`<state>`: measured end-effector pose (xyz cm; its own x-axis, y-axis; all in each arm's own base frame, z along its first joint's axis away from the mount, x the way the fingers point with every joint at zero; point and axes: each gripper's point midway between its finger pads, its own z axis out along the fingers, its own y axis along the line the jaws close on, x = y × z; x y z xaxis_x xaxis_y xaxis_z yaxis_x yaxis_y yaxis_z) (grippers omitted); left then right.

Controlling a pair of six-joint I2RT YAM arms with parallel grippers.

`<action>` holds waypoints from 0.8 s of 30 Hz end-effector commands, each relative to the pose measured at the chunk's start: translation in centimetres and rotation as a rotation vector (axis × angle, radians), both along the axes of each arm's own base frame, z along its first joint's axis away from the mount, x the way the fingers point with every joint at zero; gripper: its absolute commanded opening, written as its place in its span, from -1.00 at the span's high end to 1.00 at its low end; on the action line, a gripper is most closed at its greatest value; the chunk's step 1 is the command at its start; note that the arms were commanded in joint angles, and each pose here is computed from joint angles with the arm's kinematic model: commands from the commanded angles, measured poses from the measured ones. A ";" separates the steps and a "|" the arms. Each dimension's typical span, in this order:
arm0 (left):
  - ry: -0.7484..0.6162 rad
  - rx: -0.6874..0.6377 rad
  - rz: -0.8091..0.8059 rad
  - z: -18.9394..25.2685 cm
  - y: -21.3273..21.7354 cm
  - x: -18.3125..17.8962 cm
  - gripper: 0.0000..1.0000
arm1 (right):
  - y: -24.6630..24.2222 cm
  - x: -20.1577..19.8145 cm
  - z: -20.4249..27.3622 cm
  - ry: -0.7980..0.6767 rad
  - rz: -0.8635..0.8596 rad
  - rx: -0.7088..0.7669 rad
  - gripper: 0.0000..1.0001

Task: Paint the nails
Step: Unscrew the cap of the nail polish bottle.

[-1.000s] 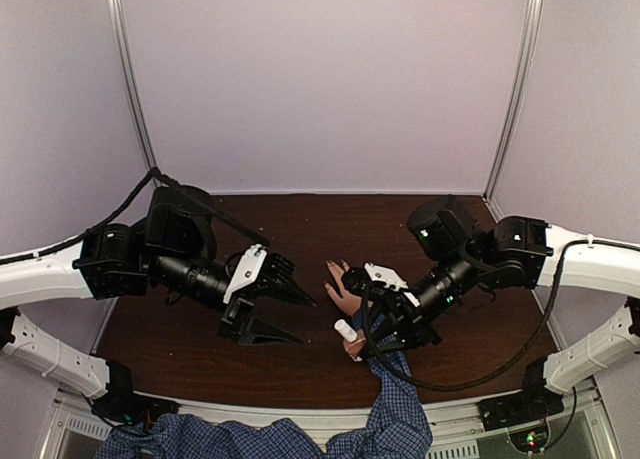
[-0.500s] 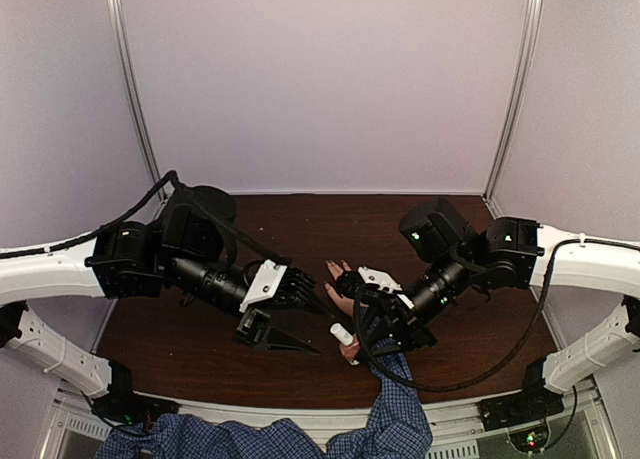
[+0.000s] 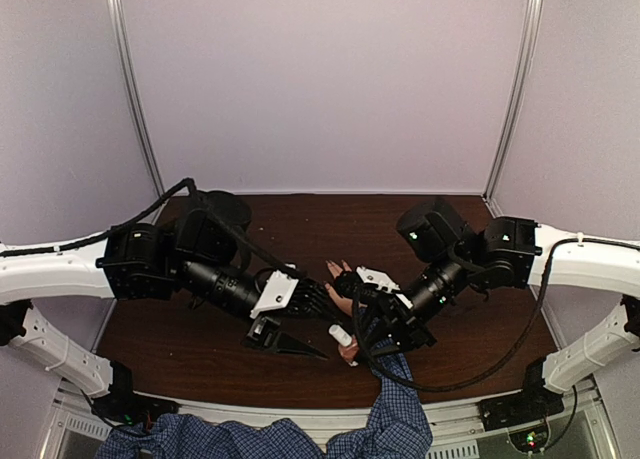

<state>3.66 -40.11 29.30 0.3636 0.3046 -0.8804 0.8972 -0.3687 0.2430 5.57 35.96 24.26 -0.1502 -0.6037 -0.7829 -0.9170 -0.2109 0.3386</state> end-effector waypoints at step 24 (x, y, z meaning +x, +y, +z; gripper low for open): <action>-0.050 0.011 -0.010 -0.1 -0.6 -0.4 0.48 | 0.4 -0.4 2.3 -0.007 0.026 0.068 1.00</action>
<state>3.90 -41.06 28.75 0.4065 0.3160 -0.8573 0.8865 -0.3633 0.2865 5.12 36.07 24.18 -0.1520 -0.6079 -0.7793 -0.9064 -0.2286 0.3551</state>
